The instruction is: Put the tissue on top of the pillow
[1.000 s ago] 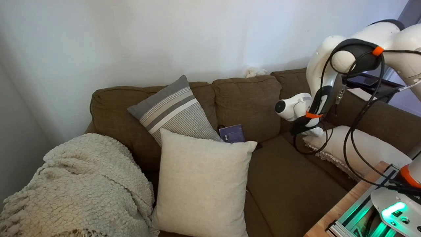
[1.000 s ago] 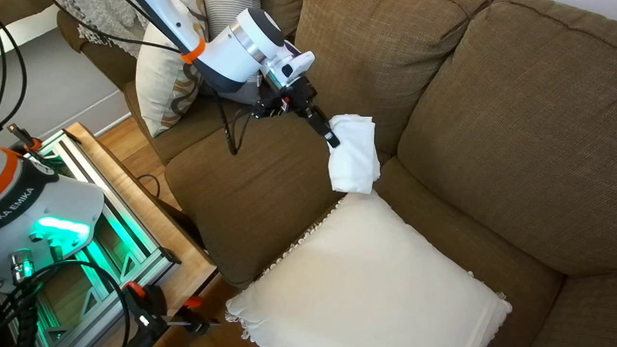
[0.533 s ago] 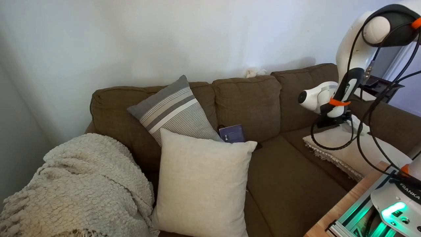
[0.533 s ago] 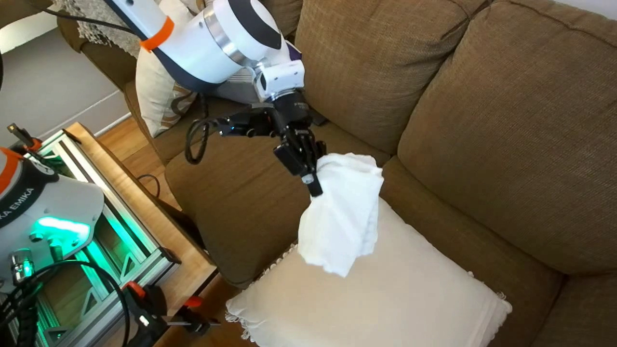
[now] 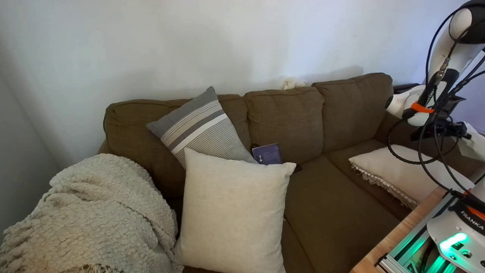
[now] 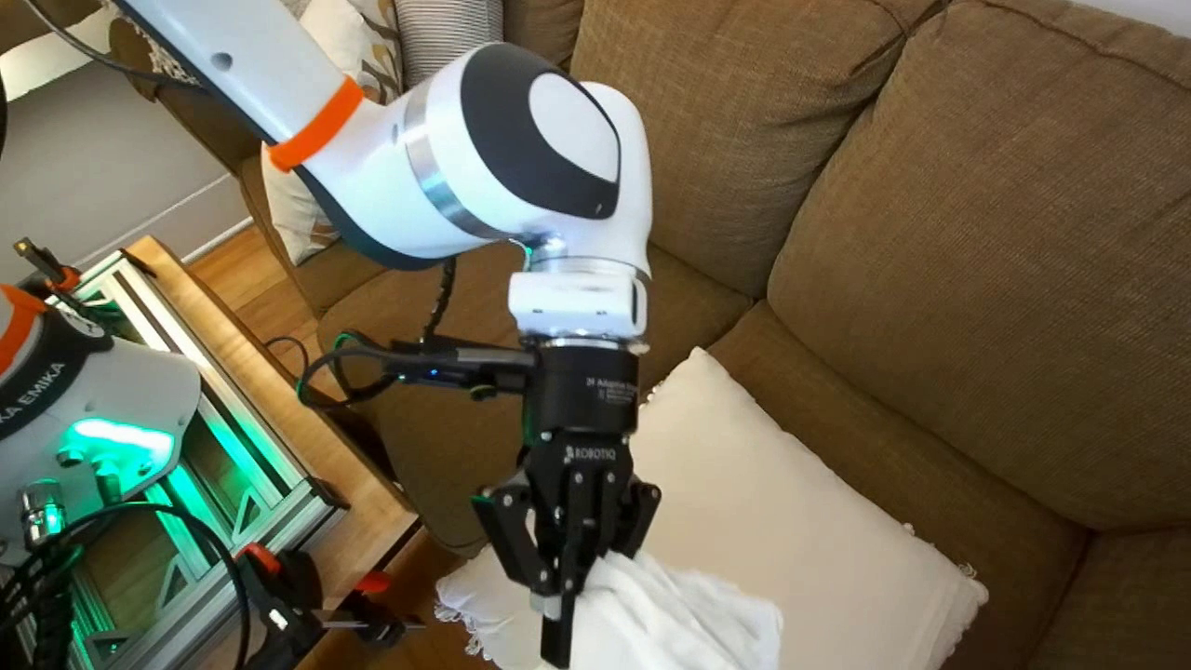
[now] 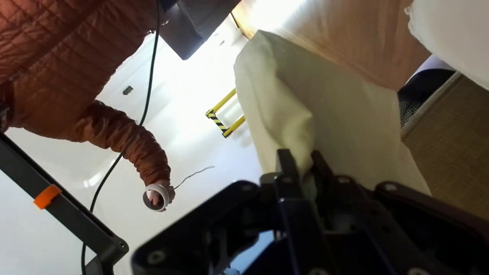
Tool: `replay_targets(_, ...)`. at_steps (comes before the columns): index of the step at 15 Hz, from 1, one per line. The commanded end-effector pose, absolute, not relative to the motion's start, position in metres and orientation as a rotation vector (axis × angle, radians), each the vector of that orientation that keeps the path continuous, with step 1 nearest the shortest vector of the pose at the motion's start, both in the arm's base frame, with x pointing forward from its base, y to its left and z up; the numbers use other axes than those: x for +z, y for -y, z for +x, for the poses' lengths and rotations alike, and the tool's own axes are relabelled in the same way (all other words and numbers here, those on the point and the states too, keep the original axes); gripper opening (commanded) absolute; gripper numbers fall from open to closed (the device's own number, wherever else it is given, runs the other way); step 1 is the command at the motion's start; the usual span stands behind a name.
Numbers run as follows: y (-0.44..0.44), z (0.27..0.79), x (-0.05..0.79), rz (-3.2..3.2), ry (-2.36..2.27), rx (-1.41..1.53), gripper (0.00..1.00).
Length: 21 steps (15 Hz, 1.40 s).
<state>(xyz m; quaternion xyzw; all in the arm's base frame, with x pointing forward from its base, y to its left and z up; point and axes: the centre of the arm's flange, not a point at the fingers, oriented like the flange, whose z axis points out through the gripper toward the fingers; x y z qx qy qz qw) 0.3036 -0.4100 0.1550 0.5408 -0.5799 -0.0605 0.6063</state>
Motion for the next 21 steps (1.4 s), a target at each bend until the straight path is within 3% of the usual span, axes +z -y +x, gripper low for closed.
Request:
replay_targets(1, 0.435, 0.342, 0.108, 1.300, 1.315, -0.138, 0.04)
replay_targets(7, 0.394, 0.397, 0.017, 1.540, 1.247, -0.138, 0.04)
replay_targets(8, 0.391, 0.397, -0.002, 1.577, 1.244, -0.178, 0.10)
replay_targets(9, 0.387, 0.397, -0.021, 1.624, 1.232, -0.225, 0.39)
replay_targets(10, 0.379, 0.395, -0.034, 1.676, 1.216, -0.267, 0.40)
replay_targets(12, 0.353, 0.401, -0.050, 1.819, 1.167, -0.253, 0.54)
replay_targets(18, 0.243, 0.444, 0.022, 2.099, 0.963, 0.013, 0.98)
replay_targets(20, 0.201, 0.457, 0.037, 2.194, 0.866, 0.082, 1.00)
replay_targets(21, 0.233, 0.468, 0.011, 2.120, 0.934, 0.040, 1.00)
